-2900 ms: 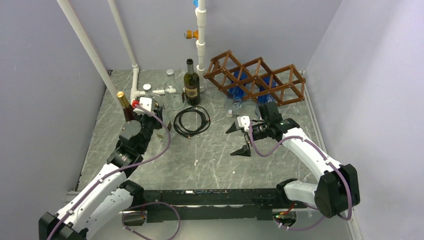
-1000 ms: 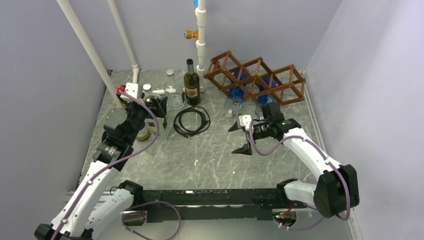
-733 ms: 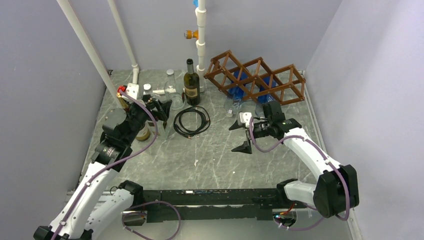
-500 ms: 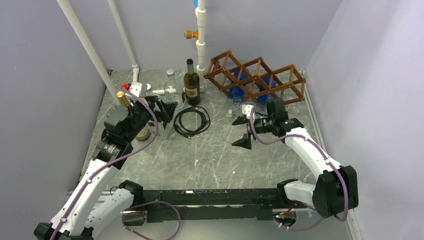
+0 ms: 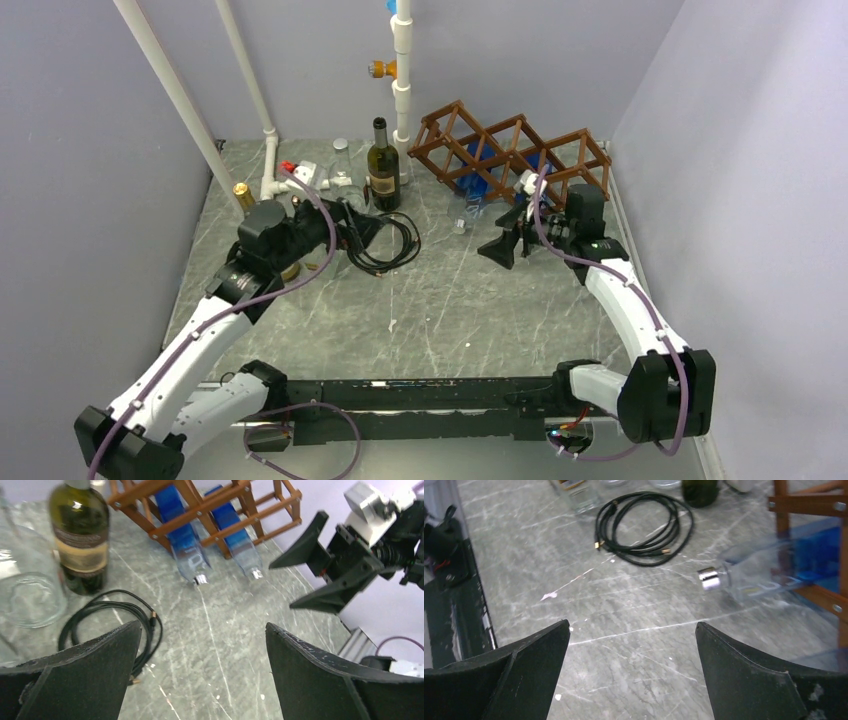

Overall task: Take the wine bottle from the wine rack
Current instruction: Place the wine bottle at the center of the board.

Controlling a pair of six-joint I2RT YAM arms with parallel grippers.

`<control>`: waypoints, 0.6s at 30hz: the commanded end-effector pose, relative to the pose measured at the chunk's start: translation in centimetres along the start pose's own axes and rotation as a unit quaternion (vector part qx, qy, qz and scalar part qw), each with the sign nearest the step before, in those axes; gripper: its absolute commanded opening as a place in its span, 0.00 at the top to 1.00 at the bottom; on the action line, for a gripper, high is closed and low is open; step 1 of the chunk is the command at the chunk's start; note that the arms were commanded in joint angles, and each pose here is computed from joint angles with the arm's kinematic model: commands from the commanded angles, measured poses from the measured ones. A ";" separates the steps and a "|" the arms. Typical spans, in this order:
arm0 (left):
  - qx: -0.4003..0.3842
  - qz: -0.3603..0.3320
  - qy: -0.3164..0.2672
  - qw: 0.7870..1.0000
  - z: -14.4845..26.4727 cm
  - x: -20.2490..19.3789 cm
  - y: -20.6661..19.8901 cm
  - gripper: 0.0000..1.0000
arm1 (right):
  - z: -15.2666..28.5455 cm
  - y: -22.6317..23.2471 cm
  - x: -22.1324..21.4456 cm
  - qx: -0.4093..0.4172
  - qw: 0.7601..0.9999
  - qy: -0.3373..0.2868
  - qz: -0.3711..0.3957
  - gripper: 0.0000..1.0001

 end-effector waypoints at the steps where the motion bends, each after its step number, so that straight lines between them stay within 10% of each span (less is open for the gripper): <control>1: -0.032 -0.011 -0.009 0.999 -1.2 1.1 -2.6 0.01 | 1.5 -2.0 2.2 -0.098 0.994 -0.042 -0.032 0.00; 18: -0.026 -0.016 0.073 0.997 -8.1 -3.4 -4.9 0.01 | 6.1 -7.0 0.3 -0.405 0.894 0.018 -0.189 0.00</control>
Point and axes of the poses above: each gripper's point midway between its finger pads, its own z axis back along the fingers, its own y axis along the line the jaws close on, x = y × z, the point moved 5 cm from there along z, back along the fingers, and after that the axes turned 1 degree about -z, right-handed, at the moved point
